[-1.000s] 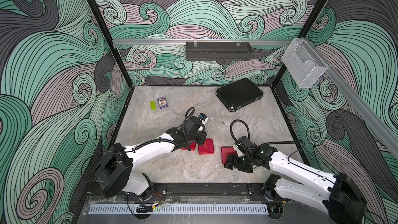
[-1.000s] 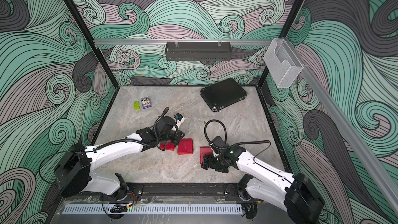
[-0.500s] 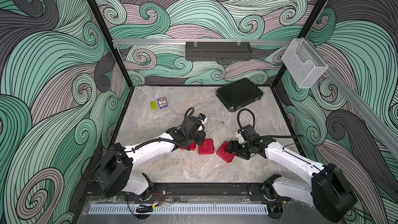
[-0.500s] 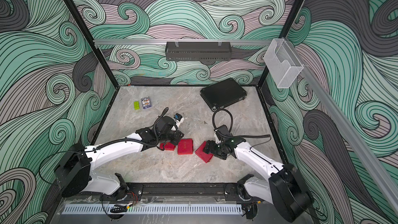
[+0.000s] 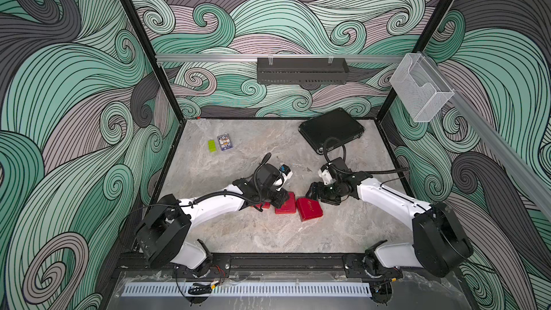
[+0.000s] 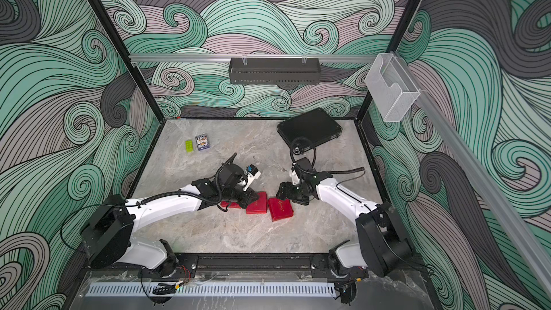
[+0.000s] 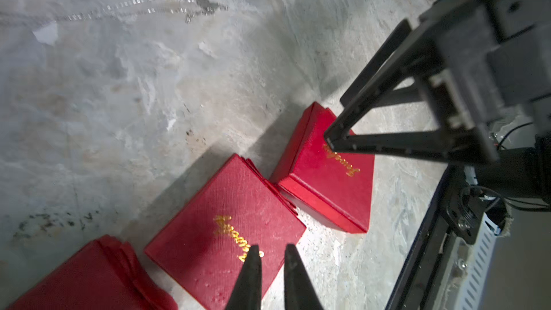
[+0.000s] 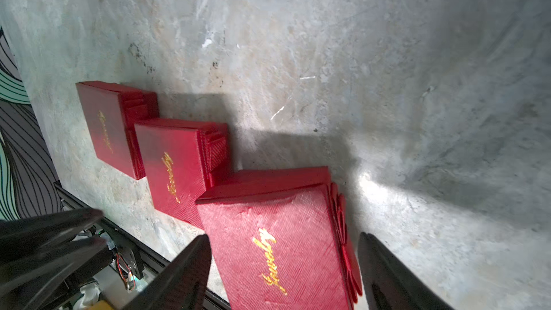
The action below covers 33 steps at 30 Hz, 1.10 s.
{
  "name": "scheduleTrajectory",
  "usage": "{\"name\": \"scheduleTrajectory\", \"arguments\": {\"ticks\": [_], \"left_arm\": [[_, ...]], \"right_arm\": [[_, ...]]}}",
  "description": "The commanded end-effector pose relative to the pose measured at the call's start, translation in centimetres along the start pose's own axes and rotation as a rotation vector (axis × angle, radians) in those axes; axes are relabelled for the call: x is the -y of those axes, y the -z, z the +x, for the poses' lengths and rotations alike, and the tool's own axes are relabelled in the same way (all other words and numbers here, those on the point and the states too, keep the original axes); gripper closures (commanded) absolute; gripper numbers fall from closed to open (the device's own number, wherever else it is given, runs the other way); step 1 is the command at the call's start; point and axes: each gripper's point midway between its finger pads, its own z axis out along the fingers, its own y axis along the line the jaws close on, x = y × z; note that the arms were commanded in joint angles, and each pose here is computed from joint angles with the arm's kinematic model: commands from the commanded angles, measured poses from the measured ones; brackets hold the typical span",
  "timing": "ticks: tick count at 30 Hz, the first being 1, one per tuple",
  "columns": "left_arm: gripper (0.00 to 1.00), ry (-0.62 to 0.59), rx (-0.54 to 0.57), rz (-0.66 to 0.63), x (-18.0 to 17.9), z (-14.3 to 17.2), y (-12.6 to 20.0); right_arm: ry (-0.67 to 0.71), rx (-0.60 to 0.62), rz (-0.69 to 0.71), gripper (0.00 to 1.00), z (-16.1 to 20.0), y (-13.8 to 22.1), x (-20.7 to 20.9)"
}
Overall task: Take the necklace out of the lift-off lid jewelry box
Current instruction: Adjust the jewelry box at the center of the board.
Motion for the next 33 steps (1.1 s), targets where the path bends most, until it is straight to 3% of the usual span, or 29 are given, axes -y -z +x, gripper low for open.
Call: {"name": "scheduleTrajectory", "arguments": {"ticks": [1, 5, 12, 22, 28, 33], "left_arm": [[0.85, 0.081, -0.021, 0.063, 1.7, 1.6, -0.2], [0.86, 0.138, 0.003, 0.122, 3.9, 3.0, -0.2], [0.95, 0.110, 0.048, 0.106, 6.1, 3.3, -1.4], [1.00, 0.133, 0.021, -0.049, 3.3, 5.3, -5.5], [1.00, 0.128, 0.048, -0.217, 0.3, 5.1, -5.3], [1.00, 0.115, 0.070, -0.282, -1.1, 3.7, -5.4]], "right_arm": [[0.034, -0.034, 0.040, 0.19, 1.3, 1.0, 0.7], [0.046, -0.050, 0.029, 0.19, 2.0, 0.9, 0.9], [0.048, -0.081, -0.013, 0.19, 2.4, -0.2, 0.6], [0.054, -0.097, -0.042, 0.19, 2.3, -0.9, 0.2], [0.054, -0.096, -0.047, 0.19, 2.4, -1.0, 0.3], [0.051, -0.090, -0.055, 0.19, 2.4, -1.0, 0.1]]}}
